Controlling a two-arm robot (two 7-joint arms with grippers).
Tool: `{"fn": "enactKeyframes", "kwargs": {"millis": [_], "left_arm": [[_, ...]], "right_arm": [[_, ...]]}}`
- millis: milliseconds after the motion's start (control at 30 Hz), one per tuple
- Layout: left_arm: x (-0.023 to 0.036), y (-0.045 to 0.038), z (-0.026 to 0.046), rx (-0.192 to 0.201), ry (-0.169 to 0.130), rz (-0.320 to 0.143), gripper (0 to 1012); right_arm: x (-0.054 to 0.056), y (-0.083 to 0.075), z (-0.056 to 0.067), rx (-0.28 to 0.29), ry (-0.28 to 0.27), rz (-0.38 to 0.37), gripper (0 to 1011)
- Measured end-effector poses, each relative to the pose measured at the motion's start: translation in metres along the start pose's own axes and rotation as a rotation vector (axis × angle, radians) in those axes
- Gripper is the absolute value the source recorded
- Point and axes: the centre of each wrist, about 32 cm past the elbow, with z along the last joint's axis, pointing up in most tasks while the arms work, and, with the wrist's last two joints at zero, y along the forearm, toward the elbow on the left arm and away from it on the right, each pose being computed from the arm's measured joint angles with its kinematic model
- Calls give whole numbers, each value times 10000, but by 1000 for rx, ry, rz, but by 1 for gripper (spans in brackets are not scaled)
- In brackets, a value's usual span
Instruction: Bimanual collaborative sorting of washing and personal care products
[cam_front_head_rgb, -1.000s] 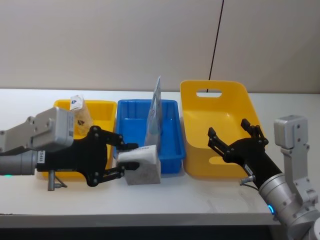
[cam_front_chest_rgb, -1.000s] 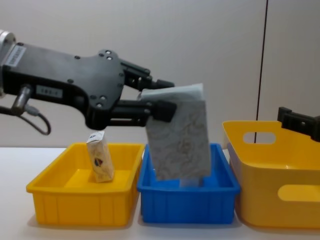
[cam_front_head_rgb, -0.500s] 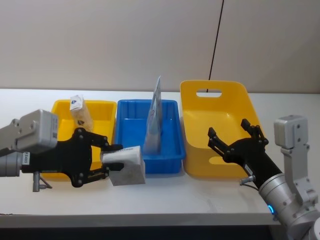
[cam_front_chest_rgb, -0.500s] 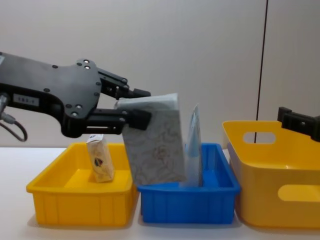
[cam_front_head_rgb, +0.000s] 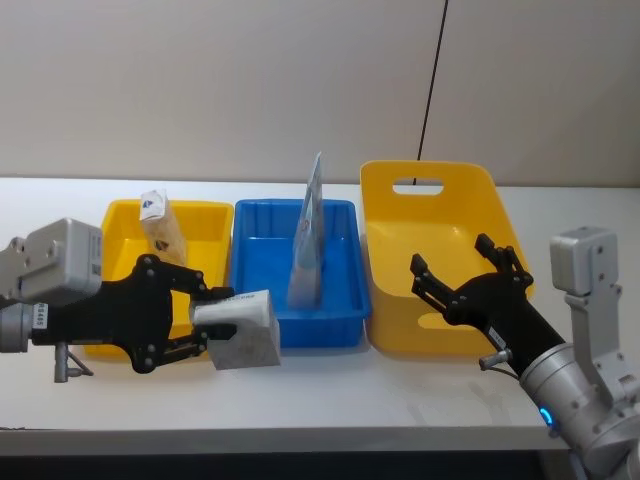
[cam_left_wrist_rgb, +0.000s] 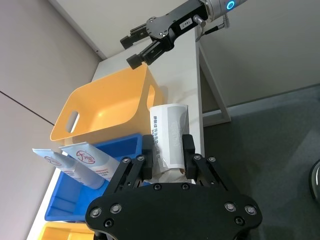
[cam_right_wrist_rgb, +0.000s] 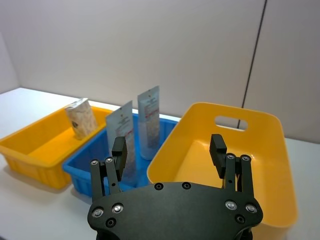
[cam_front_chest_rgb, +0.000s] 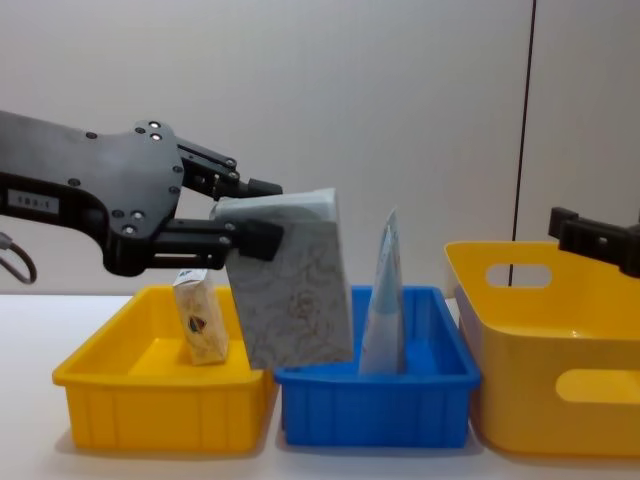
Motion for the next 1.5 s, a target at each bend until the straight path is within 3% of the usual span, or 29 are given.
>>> {"fn": "enactKeyframes", "kwargs": {"millis": [467,967,1500], "left_arm": [[1,22,-9,3,0,2,313],[2,29,-13,3,0,3,313],[2,31,-13,4,0,3,313]], "right_arm": [[220,89,117,26,-10,171,1002],[498,272,276,29,-36,420,1002],[677,494,399,10,-75,677,1001]]}}
